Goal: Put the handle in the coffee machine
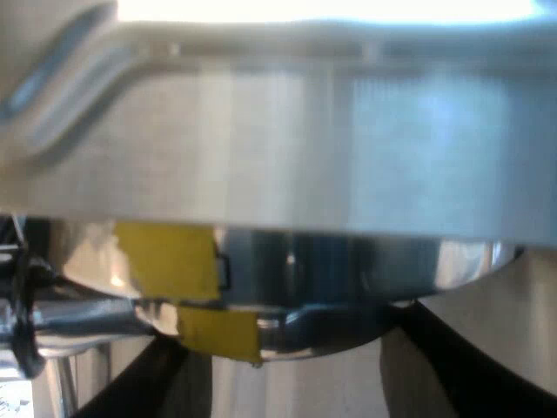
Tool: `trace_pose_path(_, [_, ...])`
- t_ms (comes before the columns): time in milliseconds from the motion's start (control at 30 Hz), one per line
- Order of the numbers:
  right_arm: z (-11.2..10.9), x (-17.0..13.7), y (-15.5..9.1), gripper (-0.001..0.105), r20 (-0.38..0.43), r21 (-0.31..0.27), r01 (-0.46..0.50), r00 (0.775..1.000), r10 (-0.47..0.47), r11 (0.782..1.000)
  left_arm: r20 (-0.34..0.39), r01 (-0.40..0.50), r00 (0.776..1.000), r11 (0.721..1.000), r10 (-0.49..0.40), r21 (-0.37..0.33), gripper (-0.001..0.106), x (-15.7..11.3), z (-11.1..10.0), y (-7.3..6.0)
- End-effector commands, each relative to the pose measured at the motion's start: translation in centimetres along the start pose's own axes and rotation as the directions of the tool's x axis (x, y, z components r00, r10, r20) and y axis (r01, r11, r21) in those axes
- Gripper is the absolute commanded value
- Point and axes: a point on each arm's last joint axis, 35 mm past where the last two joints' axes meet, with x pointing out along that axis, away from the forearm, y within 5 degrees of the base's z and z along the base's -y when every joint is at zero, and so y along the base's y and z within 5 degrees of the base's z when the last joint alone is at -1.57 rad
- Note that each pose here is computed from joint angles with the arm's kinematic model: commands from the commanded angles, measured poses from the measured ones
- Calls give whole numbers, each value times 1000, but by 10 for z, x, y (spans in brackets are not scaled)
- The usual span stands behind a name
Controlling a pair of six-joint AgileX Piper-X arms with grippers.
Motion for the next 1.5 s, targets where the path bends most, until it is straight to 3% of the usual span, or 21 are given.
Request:
trace_pose_path(33, [25,7,-8,45,102,81,19,994,-28,996,15,40,999,999,-40,-7,0,-2,2,-5])
trace_pose_path(433, [25,7,-8,45,102,81,19,994,-28,996,15,65,998,997,-64,-52,0,-2,1,-8])
trace_pose_path(733, [27,7,-10,45,113,95,25,993,-36,995,-16,128,992,990,-129,-57,0,2,4,-19])
trace_pose_path(767, [28,7,-10,45,113,95,25,993,-36,995,-24,157,987,987,-158,-45,0,8,10,-26])
trace_pose_path(900, [29,7,-11,45,116,98,26,993,-38,995,-39,182,982,982,-184,-53,0,11,13,-32])
trace_pose_path(1100, [31,7,-12,45,119,101,28,992,-40,994,-37,187,980,973,-194,-137,0,7,18,-41])
trace_pose_path(1233, [31,7,-12,45,119,101,28,992,-40,994,-24,172,984,973,-178,-153,0,1,18,-47])
trace_pose_path(1500, [31,7,-12,45,123,101,21,992,-33,995,-28,147,987,962,-158,-228,0,8,-4,-63])
